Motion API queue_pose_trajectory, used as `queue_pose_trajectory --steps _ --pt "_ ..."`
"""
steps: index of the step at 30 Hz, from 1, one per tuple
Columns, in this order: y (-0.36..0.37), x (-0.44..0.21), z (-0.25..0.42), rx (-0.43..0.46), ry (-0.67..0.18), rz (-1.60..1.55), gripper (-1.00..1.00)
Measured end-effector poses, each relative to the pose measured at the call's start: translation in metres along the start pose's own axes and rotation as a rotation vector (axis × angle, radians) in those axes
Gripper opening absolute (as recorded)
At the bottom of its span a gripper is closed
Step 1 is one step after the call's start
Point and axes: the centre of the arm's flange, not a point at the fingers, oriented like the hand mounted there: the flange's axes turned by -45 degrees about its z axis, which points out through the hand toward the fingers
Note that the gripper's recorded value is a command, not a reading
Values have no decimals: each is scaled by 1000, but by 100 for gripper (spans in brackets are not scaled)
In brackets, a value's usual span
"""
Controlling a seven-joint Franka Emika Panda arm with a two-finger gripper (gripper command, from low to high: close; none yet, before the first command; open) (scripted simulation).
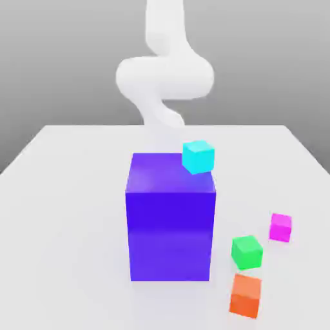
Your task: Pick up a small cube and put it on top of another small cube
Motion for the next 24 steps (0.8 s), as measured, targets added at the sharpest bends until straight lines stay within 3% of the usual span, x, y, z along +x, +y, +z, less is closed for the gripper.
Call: queue_pose_trajectory --steps 11,24 --pt "-96 -45 133 225 -140 -642 0" --pt "-219 -163 233 522 -208 -1412 0"
